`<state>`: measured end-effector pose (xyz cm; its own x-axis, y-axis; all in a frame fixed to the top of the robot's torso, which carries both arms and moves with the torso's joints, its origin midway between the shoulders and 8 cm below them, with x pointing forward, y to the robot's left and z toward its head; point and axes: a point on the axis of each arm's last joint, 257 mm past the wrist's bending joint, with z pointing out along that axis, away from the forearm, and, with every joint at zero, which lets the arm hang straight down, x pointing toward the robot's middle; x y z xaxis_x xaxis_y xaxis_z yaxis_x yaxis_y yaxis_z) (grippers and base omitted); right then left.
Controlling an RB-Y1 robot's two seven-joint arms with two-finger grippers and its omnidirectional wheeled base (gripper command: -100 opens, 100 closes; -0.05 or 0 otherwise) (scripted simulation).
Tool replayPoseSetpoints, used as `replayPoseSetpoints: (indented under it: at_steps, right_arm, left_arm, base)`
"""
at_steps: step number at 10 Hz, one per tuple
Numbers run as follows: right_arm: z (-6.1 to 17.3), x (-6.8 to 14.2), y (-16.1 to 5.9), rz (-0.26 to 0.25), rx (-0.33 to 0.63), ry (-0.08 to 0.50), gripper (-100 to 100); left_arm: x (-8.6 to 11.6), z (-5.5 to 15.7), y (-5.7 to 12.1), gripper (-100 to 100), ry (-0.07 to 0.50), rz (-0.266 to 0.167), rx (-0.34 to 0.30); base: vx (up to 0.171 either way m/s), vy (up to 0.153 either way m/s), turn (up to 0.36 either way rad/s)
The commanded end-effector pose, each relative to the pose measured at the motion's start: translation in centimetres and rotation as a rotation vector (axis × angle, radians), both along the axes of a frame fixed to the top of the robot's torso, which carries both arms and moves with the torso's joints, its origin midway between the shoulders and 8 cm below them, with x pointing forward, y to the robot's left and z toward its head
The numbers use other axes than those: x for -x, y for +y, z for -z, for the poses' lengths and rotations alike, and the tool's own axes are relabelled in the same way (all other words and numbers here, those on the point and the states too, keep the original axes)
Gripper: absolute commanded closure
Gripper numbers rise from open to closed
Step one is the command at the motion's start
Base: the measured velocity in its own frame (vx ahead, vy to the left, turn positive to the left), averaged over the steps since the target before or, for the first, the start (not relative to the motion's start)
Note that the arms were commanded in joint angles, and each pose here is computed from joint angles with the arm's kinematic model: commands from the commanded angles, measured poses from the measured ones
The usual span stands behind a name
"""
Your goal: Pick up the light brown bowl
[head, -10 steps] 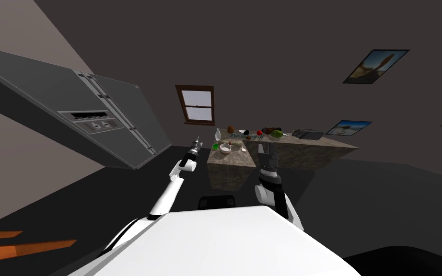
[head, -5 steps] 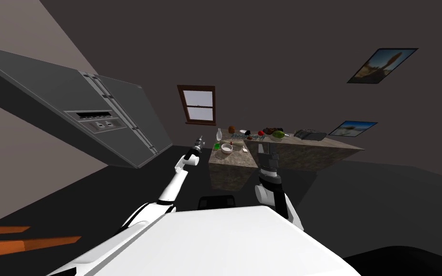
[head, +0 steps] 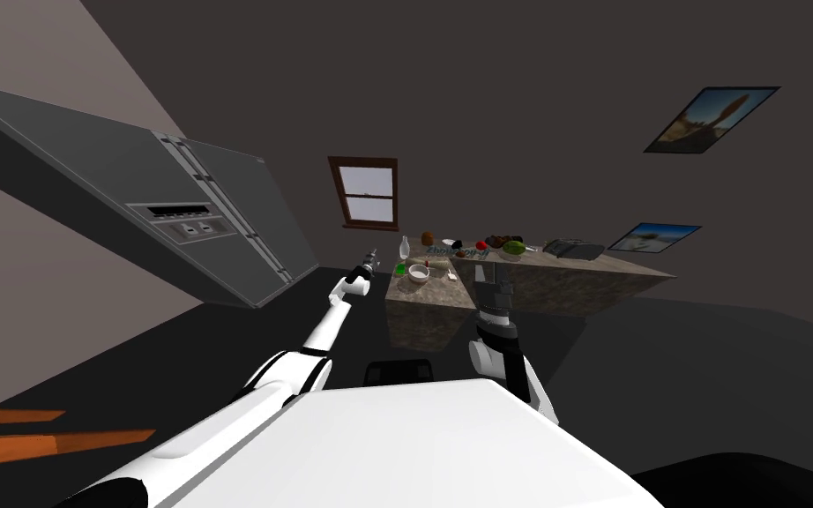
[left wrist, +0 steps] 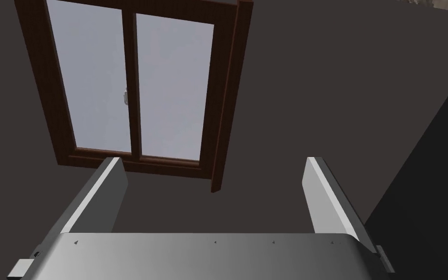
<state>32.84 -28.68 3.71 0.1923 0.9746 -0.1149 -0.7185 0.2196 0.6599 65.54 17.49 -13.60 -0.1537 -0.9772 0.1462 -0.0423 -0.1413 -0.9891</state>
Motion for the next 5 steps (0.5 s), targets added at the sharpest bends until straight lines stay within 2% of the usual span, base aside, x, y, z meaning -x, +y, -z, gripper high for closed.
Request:
replayPoseSetpoints:
  at_steps: [1, 4, 5]
  right_arm:
    - [0.0, 0.0, 0.0, 0.000, 0.000, 0.000, 0]
    - [0.0, 0.0, 0.0, 0.000, 0.000, 0.000, 0]
    - [0.0, 0.0, 0.0, 0.000, 0.000, 0.000, 0]
  left_arm:
    - [-1.0, 0.7, -0.5, -100, 0.052, 0.002, -0.005]
    - [-2.5, 1.9, -1.0, -100, 0.136, 0.001, -0.021]
    - [-2.5, 2.2, -0.9, -100, 0.145, 0.000, -0.022]
  base:
    - [-0.007, 0.002, 0.019]
    - [-0.007, -0.002, 0.008]
    - [0.000, 0.000, 0.000]
